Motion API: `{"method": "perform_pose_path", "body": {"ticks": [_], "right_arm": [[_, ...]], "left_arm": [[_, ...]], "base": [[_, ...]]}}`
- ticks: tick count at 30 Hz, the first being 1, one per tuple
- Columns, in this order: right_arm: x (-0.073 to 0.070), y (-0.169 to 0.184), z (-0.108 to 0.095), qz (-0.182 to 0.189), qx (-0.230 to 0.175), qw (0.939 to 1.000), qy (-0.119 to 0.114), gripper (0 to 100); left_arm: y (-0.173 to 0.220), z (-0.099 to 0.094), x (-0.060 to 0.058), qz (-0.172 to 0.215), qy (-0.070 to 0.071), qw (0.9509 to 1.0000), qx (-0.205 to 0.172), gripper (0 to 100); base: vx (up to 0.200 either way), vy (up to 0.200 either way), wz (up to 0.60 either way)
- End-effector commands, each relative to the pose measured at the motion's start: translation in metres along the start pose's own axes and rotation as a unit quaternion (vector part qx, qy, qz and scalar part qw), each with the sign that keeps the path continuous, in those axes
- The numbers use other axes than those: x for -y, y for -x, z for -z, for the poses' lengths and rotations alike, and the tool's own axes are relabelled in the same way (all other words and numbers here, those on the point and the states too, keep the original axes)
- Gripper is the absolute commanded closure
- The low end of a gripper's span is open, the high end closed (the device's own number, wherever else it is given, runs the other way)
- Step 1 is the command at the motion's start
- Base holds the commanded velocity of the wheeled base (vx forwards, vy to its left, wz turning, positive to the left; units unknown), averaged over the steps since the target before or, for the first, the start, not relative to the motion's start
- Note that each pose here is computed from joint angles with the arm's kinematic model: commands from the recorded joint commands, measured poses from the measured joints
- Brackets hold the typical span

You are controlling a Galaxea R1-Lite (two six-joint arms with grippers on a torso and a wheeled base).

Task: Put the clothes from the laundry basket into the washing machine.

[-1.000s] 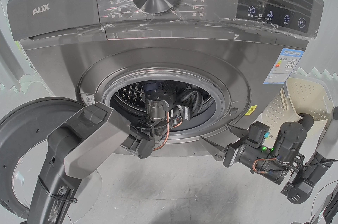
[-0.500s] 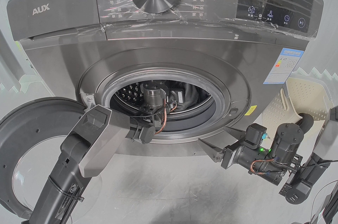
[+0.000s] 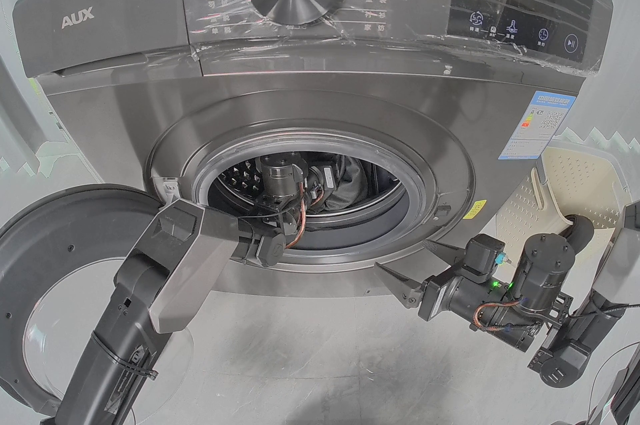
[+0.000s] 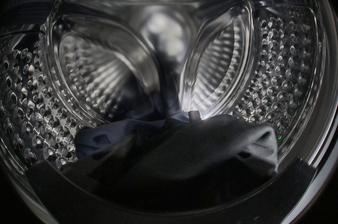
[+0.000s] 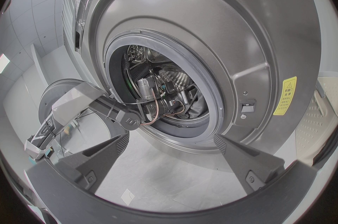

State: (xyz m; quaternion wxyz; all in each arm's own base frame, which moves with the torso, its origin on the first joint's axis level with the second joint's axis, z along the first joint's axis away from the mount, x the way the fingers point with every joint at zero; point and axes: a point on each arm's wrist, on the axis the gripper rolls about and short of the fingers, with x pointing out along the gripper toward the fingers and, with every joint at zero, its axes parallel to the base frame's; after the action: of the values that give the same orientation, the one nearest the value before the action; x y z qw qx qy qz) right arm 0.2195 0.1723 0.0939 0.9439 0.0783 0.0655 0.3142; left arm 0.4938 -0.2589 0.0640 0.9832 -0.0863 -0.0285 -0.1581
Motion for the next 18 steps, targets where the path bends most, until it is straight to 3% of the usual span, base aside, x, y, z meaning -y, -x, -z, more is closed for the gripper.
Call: {"method": "perform_pose_path", "body": {"ticks": [1, 5, 8, 14, 18], "right_arm": [[0.000, 0.000, 0.001, 0.001, -0.001, 1.0000, 0.000, 0], [0.001, 0.000, 0.000, 0.002, 0.001, 1.0000, -0.001, 0], [0.002, 0.000, 0.000, 0.003, 0.000, 1.0000, -0.001, 0], [0.001, 0.000, 0.000, 0.002, 0.001, 1.0000, -0.001, 0], [0.002, 0.001, -0.001, 0.004, 0.001, 1.0000, -0.001, 0]], "left_arm": [[0.035, -0.049, 0.027, 0.025, 0.006, 0.9994, -0.023, 0], [0.076, -0.067, 0.044, 0.052, -0.002, 0.9963, -0.069, 0], [0.105, -0.073, 0.048, 0.062, -0.010, 0.9932, -0.098, 0], [0.126, -0.073, 0.047, 0.073, -0.018, 0.9895, -0.124, 0], [0.150, -0.063, 0.040, 0.082, -0.032, 0.9831, -0.161, 0]], "base": [[0.000, 0.000, 0.00], [0.000, 0.000, 0.00], [0.000, 0.000, 0.00], [0.000, 0.000, 0.00], [0.000, 0.000, 0.00]]}}
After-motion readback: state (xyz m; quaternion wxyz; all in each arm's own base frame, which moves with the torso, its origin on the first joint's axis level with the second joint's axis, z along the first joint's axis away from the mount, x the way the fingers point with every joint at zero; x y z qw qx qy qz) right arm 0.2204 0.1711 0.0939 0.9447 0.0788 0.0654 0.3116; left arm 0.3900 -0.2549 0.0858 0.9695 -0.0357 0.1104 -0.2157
